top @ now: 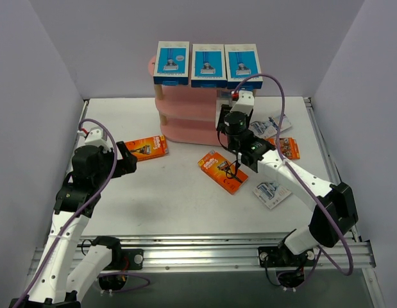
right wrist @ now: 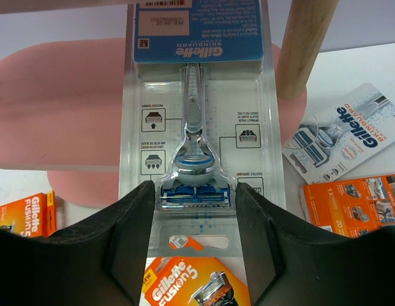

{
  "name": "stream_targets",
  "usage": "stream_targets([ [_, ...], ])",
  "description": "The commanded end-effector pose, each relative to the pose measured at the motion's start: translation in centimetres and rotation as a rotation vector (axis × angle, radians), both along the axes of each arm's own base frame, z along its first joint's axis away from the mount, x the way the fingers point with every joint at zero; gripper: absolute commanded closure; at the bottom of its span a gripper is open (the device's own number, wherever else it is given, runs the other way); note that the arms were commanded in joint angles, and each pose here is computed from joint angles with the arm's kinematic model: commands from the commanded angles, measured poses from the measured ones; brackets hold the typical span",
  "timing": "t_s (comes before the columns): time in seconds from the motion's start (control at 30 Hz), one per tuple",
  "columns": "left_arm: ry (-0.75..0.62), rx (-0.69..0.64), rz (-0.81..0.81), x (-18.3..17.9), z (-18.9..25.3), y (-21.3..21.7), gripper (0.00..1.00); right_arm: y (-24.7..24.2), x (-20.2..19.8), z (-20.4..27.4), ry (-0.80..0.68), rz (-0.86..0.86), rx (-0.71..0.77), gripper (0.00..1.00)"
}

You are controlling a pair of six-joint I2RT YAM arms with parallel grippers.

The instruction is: Place and organize the shaving razors onto the shelf

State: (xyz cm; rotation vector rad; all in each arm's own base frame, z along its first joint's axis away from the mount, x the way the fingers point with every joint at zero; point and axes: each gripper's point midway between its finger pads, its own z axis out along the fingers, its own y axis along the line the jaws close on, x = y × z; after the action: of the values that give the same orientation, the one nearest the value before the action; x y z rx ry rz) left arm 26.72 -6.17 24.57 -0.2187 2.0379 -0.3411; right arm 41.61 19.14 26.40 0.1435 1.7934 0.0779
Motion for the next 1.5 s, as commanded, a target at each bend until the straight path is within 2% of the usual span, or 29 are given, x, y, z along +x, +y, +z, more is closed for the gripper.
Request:
stream_targets([
  [0.0, -0.045, -0.011, -0.012, 0.2, 1.5, -0.2, 0.06, -1.1, 1.0, 1.6, -0.083, -0.072, 0.026, 1.00],
  [0.7, -0.048, -0.010, -0.012, 0.2, 1.5, -0.3, 0.06, -2.3, 3.0, -0.5, -0.075, -0.144, -0.001, 1.00],
  [0.77, -0.045, -0.009, -0.012, 0.2, 1.5, -0.3, 0.06, -2.5, 3.1, -0.5, -0.076, -0.151, 0.003, 0.85],
  [0.8, -0.047, -0.009, -0.012, 0.3, 1.5, -0.3, 0.06, -2.6, 3.1, -0.5, -0.077, -0.156, 0.005, 0.70],
  [0.9, -0.046, -0.020, -0.034, 0.1, 1.6, -0.7, 0.06, -2.8, 3.2, -0.4, -0.077, -0.164, 0.005, 0.57],
  [1.3, -0.046, -0.020, -0.038, 0.1, 1.6, -0.7, 0.06, -3.0, 3.0, 0.0, -0.074, -0.167, 0.009, 0.44],
  [1.47, -0.046, -0.021, -0.039, 0.1, 1.6, -0.7, 0.06, -3.0, 3.1, 0.1, -0.071, -0.167, 0.009, 0.43],
])
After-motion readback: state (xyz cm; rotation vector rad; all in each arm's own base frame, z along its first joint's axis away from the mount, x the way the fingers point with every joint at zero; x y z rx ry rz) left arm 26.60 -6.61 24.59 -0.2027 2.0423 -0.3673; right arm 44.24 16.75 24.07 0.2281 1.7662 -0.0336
